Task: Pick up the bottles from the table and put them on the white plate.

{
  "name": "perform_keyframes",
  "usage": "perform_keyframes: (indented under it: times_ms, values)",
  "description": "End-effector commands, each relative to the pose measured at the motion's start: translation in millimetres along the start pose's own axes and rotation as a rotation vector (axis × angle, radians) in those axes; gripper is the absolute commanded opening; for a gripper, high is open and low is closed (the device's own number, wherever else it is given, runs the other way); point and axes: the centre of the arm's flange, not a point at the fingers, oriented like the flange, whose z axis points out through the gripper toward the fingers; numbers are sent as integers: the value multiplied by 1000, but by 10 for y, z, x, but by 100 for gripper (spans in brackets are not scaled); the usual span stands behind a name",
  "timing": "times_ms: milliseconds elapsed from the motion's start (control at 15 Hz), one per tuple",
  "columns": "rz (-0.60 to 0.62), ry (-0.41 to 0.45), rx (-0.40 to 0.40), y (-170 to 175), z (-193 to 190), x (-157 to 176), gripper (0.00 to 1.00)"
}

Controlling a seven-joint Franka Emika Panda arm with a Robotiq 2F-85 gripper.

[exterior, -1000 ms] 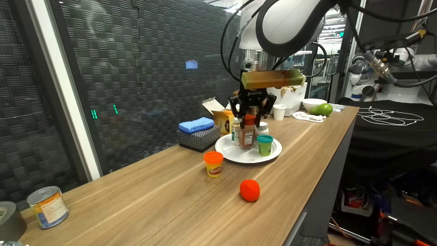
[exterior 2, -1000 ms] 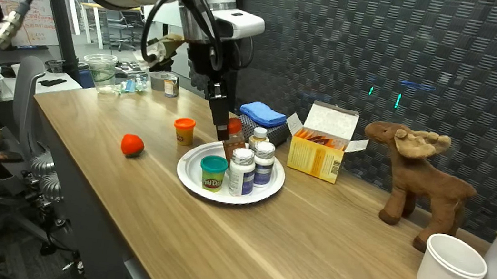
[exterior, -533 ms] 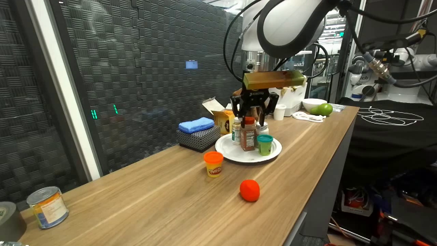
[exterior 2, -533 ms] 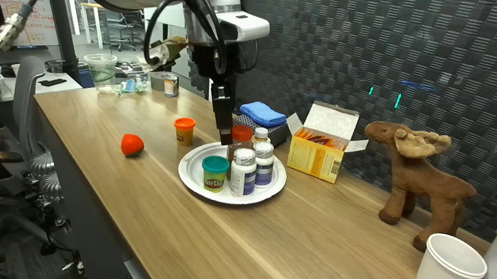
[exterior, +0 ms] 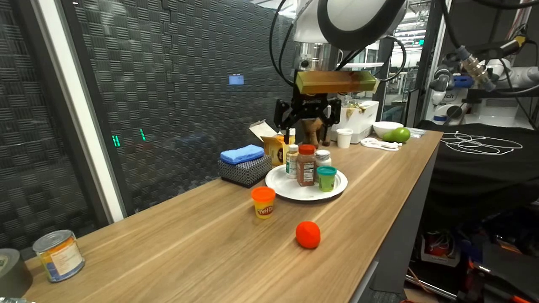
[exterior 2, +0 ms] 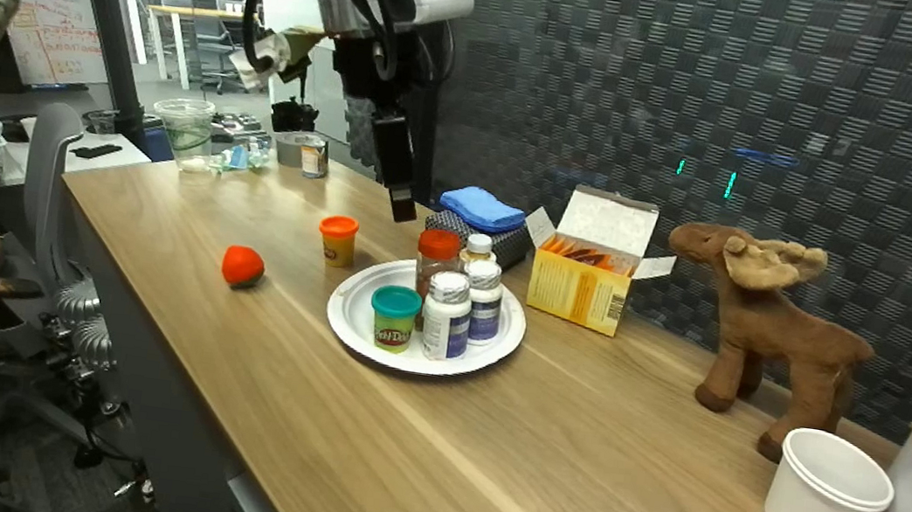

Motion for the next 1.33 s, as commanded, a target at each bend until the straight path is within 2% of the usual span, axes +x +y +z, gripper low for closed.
perform_keyframes:
  times_ms: [0,333,600,867,1267]
  values:
    - [-83,1,9,-209,-232,-299,100]
    - [-200,-45,21,-554,-10,-646,100]
    - [-250,-79,50,-744,185,-821,100]
    - [-289,-62,112,-910,300,-888,100]
    - [-311,-60,121,-1013,520,-893,100]
